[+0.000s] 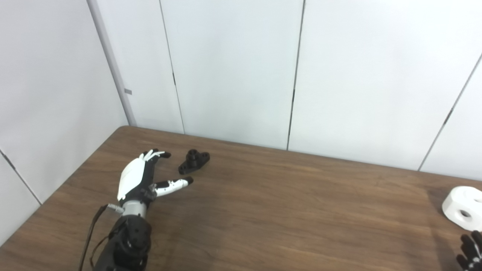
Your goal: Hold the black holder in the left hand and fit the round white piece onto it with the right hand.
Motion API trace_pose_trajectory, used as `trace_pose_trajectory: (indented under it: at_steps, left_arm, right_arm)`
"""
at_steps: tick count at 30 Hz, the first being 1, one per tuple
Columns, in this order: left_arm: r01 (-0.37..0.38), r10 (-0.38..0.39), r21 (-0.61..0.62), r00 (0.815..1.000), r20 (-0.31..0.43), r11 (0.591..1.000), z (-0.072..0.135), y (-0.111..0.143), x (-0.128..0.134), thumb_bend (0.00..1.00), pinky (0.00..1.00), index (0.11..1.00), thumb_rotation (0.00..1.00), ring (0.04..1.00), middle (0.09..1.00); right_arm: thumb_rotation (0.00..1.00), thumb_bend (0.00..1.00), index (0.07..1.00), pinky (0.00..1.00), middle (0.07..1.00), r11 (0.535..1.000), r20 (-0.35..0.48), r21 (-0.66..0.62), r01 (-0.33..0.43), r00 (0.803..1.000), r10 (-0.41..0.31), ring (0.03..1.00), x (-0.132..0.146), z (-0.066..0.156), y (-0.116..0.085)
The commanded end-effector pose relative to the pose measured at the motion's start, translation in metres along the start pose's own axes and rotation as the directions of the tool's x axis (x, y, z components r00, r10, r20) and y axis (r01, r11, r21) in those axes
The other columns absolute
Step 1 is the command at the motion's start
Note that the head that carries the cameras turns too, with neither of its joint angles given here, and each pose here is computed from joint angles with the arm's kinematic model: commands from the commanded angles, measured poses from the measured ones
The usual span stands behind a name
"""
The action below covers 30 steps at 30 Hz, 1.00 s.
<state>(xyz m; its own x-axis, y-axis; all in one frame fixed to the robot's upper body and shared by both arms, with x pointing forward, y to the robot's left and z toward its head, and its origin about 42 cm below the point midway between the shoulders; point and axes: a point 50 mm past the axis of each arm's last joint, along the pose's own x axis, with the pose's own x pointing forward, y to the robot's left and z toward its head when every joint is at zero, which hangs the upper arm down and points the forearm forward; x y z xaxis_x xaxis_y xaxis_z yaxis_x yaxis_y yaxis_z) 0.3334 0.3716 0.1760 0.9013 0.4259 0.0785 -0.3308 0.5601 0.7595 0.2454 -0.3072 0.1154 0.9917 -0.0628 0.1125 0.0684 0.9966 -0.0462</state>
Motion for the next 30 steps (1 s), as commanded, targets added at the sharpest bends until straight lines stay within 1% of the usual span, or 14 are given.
trace_pose_trajectory:
  at_steps: [1,4,6,13,17,20,30]
  left_arm:
    - [-0.070,0.068,0.037,0.996,0.049,0.997,0.014,0.017,0.017,0.93,1.00,0.804,0.41,1.000,0.958]
    - [-0.066,0.064,0.054,0.997,0.033,0.996,0.015,0.014,0.027,0.92,1.00,0.805,0.40,1.000,0.959]
    - [-0.062,0.061,0.066,0.998,0.022,0.996,0.015,0.011,0.033,0.92,1.00,0.803,0.39,1.000,0.959]
    - [-0.043,0.044,0.100,0.999,-0.006,0.994,0.013,0.005,0.051,0.93,1.00,0.805,0.41,1.000,0.963]
    - [-0.038,0.039,0.125,0.999,-0.008,0.991,0.014,0.001,0.059,0.92,1.00,0.802,0.40,1.000,0.959]
    - [-0.031,0.033,0.140,0.999,-0.014,0.990,0.017,0.000,0.064,0.90,1.00,0.804,0.39,1.000,0.959]
    - [-0.003,0.008,0.160,1.000,-0.028,0.987,0.022,-0.011,0.080,0.90,1.00,0.796,0.39,1.000,0.960]
  right_arm:
    - [1.00,0.66,0.989,1.00,0.975,0.999,-0.018,0.039,0.008,1.000,-0.007,1.000,-0.008,-0.010,0.008]
    - [1.00,0.65,0.984,1.00,0.969,0.999,-0.020,0.037,0.013,1.000,-0.012,0.997,-0.008,-0.009,0.008]
    - [1.00,0.67,0.978,1.00,0.965,0.999,-0.021,0.042,0.016,1.000,-0.015,0.991,-0.008,-0.009,0.008]
    - [1.00,0.66,0.973,1.00,0.960,0.999,-0.019,0.040,0.015,1.000,-0.014,0.989,-0.009,-0.008,0.008]
    - [1.00,0.68,0.975,1.00,0.961,0.999,-0.024,0.048,0.018,1.000,-0.017,0.988,-0.009,-0.008,0.008]
    - [1.00,0.66,0.980,1.00,0.962,0.999,-0.023,0.043,0.018,1.000,-0.017,0.985,-0.009,-0.008,0.009]
    - [1.00,0.67,0.967,1.00,0.951,1.000,-0.026,0.024,0.018,1.000,-0.018,0.982,-0.009,-0.008,0.012]
